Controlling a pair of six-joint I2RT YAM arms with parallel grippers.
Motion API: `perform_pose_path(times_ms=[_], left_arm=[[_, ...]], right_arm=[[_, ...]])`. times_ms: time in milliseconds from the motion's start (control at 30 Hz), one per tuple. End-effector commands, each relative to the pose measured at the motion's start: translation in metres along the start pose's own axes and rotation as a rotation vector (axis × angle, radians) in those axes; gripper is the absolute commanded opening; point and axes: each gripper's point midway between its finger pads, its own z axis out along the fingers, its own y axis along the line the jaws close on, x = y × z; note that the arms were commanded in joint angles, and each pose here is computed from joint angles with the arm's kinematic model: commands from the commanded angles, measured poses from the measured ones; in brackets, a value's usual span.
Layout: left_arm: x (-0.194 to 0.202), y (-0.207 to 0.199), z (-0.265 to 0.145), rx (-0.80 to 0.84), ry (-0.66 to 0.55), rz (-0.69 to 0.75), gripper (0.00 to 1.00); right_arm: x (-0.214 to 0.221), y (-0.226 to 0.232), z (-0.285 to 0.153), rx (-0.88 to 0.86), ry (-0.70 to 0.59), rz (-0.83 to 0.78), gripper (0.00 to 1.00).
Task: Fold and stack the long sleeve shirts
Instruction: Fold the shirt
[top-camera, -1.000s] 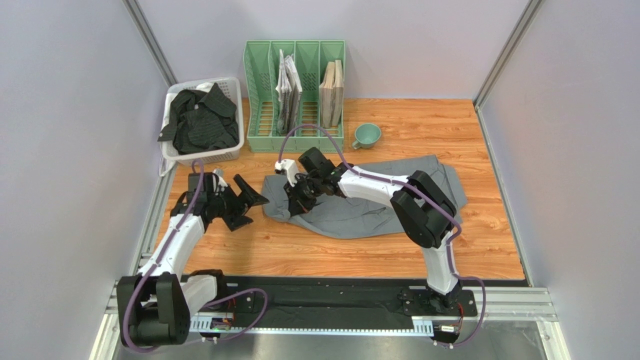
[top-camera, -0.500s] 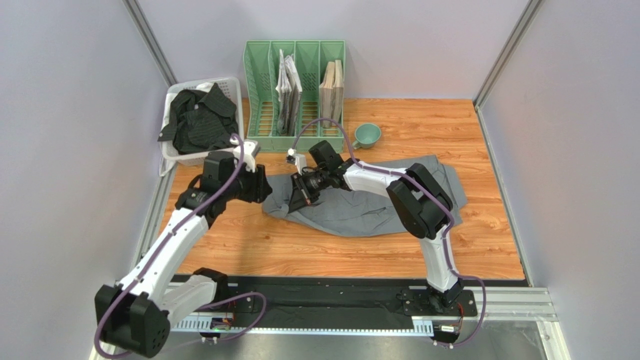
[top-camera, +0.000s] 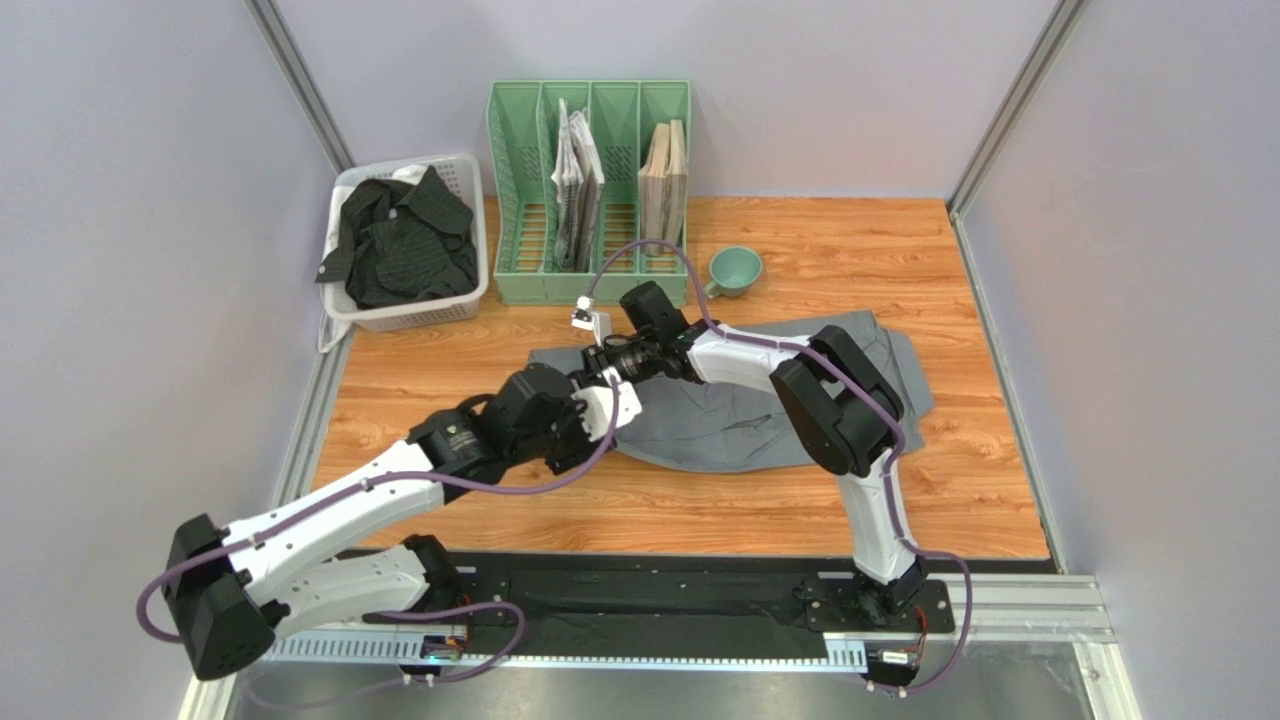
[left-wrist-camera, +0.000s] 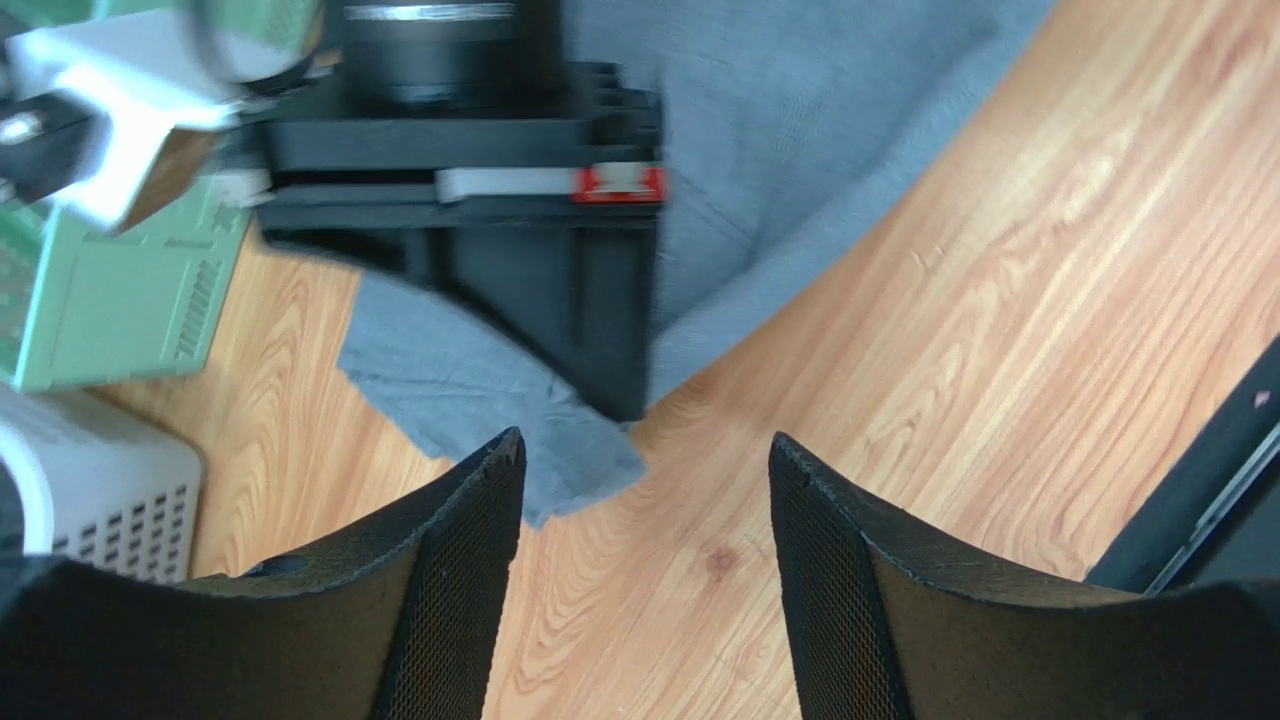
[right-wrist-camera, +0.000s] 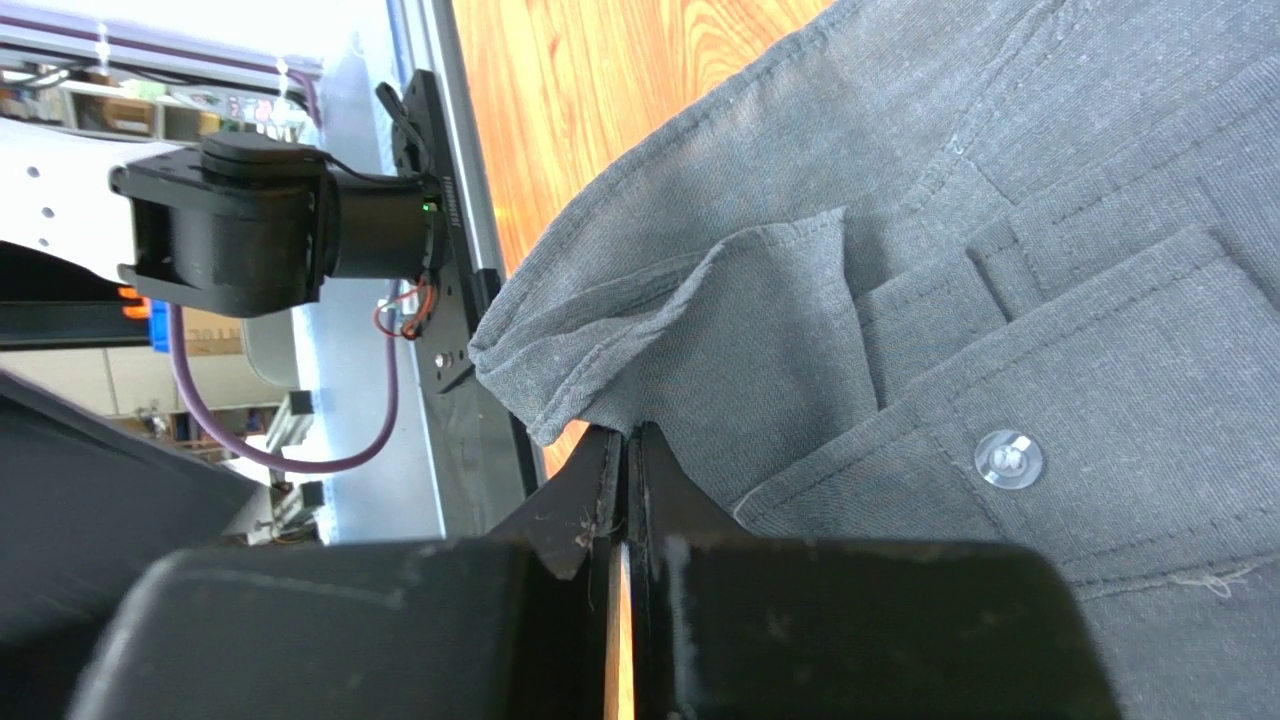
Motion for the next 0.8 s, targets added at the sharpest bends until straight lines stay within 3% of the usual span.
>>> perform_pose_path(times_ms=[0,200,467,633,767], left_arm=[[0.010,-0.002,0.016,-0.045,0.106,0.153,0.68],[0.016,0.008,0.038,-0.107,0.191,0.212,0.66],[0.021,0.027,0.046,-0.211,0.240,0.289,0.54],[0.026,0.035,0.045,-0.248,0.268,0.321,0.41],[0.034,0.054,0.038,-0.284,0.296,0.289,0.26]], right_arm=[[-0.005,0.002,-0.002,-0.051,-0.017,0.008,0.00],[-0.001,0.005,-0.003,-0.063,-0.011,0.002,0.00],[0.005,0.005,-0.005,-0.068,-0.006,0.006,0.00],[0.009,0.004,-0.004,-0.068,0.001,0.007,0.00],[0.010,0.004,-0.005,-0.069,0.003,0.005,0.00]])
